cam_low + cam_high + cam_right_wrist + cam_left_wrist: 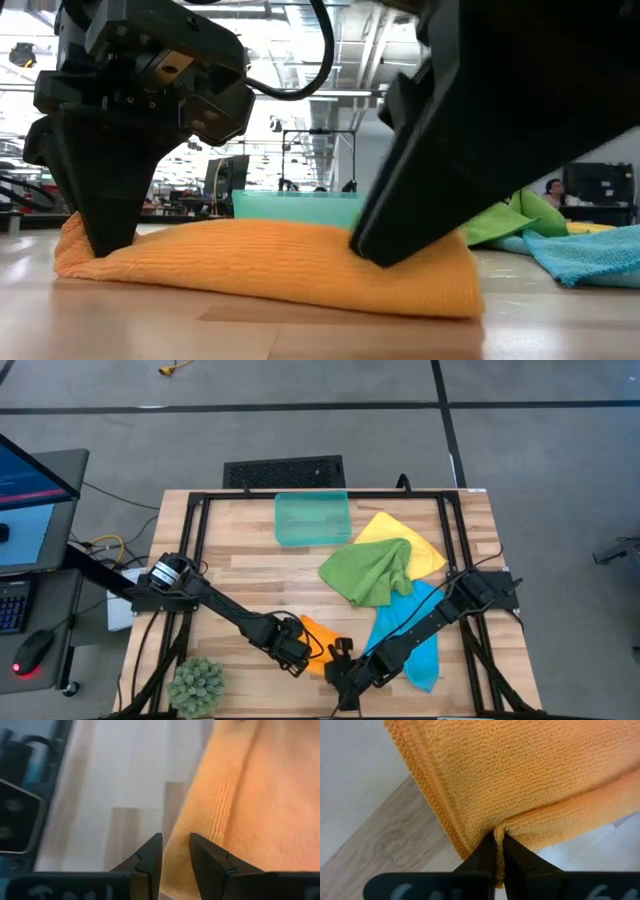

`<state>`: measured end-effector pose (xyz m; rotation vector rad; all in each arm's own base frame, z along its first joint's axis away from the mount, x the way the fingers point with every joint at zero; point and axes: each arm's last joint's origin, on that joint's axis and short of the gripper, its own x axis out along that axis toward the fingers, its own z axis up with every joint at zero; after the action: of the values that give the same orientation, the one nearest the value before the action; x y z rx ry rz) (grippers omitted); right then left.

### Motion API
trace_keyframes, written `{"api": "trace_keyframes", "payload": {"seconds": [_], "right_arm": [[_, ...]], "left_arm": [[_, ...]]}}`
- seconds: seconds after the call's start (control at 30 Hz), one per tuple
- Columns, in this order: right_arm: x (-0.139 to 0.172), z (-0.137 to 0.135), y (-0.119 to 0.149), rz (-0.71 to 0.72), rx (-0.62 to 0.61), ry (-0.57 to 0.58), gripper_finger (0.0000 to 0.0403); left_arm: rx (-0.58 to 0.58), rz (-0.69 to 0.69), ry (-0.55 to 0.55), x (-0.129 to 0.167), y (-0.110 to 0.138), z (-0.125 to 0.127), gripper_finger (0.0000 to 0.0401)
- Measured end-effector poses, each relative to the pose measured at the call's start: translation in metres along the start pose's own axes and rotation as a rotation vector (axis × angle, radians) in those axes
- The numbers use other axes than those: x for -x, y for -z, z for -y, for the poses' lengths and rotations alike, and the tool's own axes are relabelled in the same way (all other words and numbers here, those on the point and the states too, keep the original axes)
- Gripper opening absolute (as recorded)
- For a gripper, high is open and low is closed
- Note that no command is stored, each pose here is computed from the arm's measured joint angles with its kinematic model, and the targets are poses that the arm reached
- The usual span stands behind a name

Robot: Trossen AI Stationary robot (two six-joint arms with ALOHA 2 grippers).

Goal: Roll microfiber towels into tight, uniform cylinder then place into a basket
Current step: Fold the orange towel

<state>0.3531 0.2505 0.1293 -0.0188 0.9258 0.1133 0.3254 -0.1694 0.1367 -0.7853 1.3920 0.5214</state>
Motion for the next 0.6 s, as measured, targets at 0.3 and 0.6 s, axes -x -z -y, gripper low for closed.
{"api": "trace_keyframes", "payload": {"seconds": [0.3,0.6], "right_arm": [[-0.011,0.006,0.008,-0.067,-0.058,0.034,0.0120],[-0.011,0.006,0.009,-0.081,-0.057,0.029,0.0120]], "left_arm": [[-0.054,0.008,0.001,0.000,0.000,0.000,0.0002],[-0.220,0.010,0.003,0.000,0.002,0.001,0.0018]]}}
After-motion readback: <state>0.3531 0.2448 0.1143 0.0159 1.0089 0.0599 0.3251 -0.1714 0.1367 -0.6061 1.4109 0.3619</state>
